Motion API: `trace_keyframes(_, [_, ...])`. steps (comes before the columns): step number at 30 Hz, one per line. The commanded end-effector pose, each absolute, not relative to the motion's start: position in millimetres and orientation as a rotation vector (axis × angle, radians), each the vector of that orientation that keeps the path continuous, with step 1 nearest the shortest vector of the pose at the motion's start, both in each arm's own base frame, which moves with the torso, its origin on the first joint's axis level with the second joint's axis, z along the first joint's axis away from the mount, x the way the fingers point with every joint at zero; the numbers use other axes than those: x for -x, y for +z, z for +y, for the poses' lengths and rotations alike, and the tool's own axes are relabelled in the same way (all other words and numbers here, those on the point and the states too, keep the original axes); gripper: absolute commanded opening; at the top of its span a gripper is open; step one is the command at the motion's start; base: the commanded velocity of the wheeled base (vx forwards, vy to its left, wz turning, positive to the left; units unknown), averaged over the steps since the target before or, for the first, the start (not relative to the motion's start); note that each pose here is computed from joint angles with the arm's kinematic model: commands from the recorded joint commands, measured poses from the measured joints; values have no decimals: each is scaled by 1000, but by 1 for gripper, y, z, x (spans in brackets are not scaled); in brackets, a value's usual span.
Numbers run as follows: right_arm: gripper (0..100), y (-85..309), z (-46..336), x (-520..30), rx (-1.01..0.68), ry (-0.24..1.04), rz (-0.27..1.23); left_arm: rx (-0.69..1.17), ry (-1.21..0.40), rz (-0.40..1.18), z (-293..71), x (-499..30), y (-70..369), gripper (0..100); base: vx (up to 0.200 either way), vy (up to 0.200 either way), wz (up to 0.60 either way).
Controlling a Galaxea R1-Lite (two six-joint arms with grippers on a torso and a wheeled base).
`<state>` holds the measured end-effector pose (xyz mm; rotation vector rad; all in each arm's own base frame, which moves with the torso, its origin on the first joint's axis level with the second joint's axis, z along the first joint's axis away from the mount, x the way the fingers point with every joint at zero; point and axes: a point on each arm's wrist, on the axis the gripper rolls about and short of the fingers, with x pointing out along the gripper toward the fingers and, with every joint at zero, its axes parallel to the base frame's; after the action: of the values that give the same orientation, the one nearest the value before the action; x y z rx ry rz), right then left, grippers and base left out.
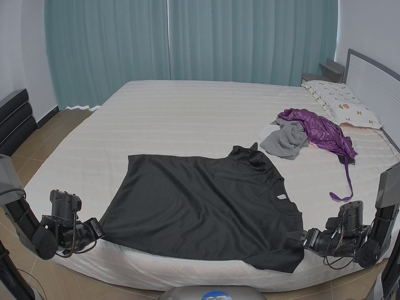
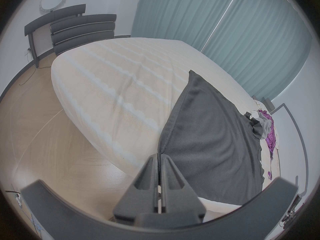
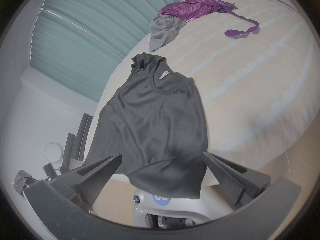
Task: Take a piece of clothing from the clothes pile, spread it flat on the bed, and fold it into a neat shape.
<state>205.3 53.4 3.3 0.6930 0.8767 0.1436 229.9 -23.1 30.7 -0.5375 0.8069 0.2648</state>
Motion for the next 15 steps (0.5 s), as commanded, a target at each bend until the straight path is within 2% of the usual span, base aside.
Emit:
trace_keyframes(1, [100, -20, 47, -216, -680, 69, 907, 536, 266, 812, -23, -230, 29, 0, 0, 0, 0])
trace_keyframes(15, [100, -33, 29, -234, -727, 4, 836, 535, 266, 815, -24, -230, 29, 0, 0, 0, 0])
